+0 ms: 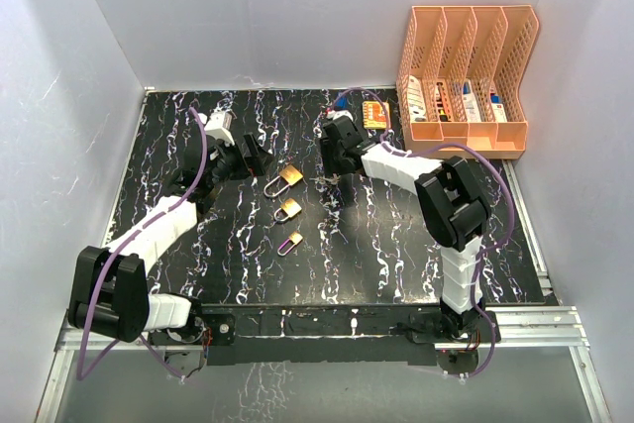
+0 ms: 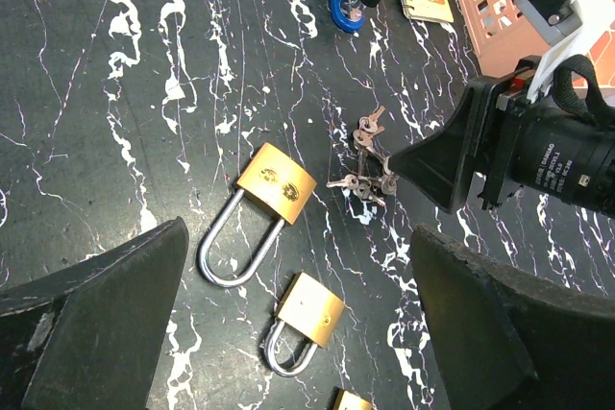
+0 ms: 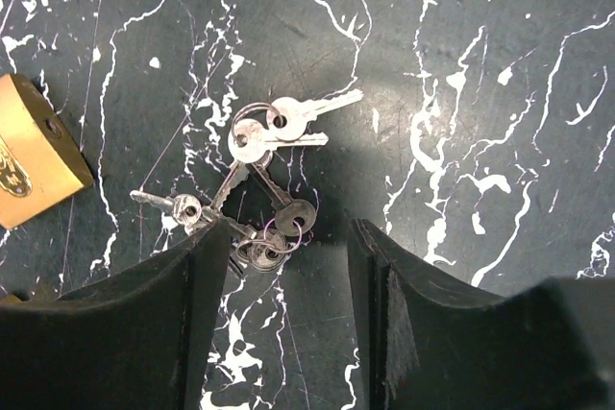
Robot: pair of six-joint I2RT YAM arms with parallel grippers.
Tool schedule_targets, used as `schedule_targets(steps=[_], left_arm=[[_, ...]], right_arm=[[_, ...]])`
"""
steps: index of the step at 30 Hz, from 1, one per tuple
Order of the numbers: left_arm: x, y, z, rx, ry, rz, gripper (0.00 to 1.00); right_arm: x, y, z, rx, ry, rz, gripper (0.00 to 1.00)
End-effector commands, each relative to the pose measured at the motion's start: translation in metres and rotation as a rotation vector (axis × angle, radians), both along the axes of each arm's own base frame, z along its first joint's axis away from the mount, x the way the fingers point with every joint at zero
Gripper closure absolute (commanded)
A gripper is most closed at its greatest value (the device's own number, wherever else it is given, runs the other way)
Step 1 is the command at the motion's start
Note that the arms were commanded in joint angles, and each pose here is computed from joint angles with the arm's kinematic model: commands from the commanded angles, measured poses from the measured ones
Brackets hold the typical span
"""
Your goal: Unlock with the key
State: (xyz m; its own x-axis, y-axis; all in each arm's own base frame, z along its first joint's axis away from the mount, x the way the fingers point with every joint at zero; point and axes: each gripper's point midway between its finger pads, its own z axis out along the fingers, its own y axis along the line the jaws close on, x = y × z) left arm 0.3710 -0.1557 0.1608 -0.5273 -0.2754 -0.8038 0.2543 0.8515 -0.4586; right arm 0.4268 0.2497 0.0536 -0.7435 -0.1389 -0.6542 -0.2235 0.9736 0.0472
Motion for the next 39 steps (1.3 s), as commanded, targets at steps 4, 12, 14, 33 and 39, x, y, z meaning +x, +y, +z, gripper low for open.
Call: schedule_targets(steps=[4,12,14,33,39], left_arm=[[-0.004,-0.001,-0.002,0.002,0.0,-0.011,0.02],[-0.003,-0.001,-0.008,0.008,0.012,-0.01,0.02],[-0.003,-0.001,-0.009,0.01,0.012,-0.011,0.02],[0.002,0.0,-0.014,0.033,0.019,-0.013,0.02],[0.002,0.0,-0.014,0.037,0.019,-0.011,0.02]], right_arm=[[0.03,0.017,0.027,0.045,-0.083,-0.016,0.53],[0.039,0.03,0.019,0.043,-0.058,-0.009,0.56],[0.041,0.032,0.017,0.042,-0.051,-0.007,0.6],[0.044,0.046,-0.001,0.019,-0.024,0.008,0.7],[0.046,0.044,-0.004,0.009,-0.027,0.001,0.71]])
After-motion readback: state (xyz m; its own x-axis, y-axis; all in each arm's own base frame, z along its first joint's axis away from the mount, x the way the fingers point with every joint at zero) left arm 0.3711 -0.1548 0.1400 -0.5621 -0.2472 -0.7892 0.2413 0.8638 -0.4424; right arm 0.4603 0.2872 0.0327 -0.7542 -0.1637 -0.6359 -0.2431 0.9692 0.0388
